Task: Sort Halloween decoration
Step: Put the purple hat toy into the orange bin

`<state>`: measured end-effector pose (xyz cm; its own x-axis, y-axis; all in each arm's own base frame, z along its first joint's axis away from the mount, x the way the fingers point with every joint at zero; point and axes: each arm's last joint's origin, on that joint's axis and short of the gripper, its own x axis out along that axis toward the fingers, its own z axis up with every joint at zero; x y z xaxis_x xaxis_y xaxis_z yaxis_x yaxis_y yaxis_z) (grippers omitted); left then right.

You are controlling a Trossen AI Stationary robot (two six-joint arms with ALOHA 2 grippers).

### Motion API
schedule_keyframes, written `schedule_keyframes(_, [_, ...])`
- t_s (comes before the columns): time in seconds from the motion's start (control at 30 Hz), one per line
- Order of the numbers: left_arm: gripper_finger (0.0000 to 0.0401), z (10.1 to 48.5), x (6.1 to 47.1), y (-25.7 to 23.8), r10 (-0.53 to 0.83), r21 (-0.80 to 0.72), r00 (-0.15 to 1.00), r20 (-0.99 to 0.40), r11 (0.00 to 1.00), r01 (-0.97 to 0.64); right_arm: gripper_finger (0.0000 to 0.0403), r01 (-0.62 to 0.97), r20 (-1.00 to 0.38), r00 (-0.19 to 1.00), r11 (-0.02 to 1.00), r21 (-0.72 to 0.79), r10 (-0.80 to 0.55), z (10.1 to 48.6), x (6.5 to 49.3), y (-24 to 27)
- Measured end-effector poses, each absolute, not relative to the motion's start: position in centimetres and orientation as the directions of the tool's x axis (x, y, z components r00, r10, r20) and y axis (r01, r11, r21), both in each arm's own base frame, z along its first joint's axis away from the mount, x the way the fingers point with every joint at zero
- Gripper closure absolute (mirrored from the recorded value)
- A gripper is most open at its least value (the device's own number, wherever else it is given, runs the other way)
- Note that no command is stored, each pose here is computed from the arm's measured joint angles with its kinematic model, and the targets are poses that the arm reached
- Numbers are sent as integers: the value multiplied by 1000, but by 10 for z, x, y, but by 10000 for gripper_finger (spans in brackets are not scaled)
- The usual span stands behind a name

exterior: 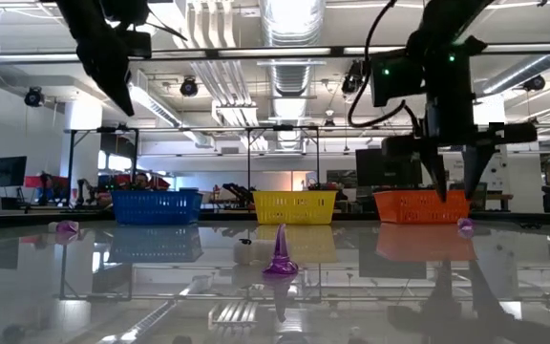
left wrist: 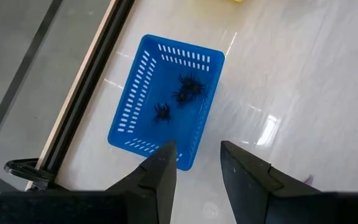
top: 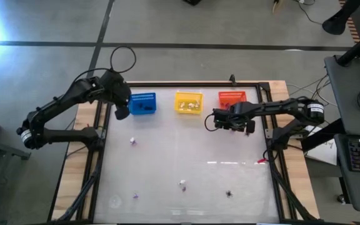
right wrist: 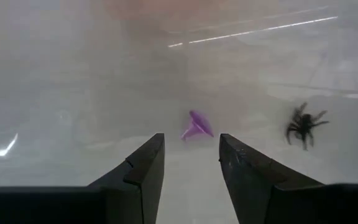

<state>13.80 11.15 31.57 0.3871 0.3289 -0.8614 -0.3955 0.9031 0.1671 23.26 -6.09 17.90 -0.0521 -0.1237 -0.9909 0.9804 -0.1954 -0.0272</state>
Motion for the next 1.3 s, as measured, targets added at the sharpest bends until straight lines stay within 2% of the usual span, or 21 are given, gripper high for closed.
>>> schedule_keyframes(0.23, [294, 315, 140, 113, 326, 164, 383, -864, 902, -399, 269, 970, -982, -76, -241, -34, -171, 159, 222, -60])
schedule_keyframes(0.73, [294, 316, 142, 115, 346, 172, 408, -845, 898, -406, 288, 970, -983, -55, -242, -12, -176, 143, 216, -59])
schedule_keyframes(0.9, [294, 316, 142, 115, 347, 166, 409, -844, 894, -416, 316, 970, -983, -51, -243, -7, -175, 139, 213, -59])
schedule_keyframes(1.13, [294, 316, 142, 115, 348, 157, 410, -843, 888, -431, 383, 979, -983, -40, -203, -3, -177, 138, 214, -58])
schedule_keyframes(1.3, [294, 317, 143, 116, 353, 153, 415, -839, 884, -442, 393, 981, -985, -38, -192, -5, -170, 138, 214, -58])
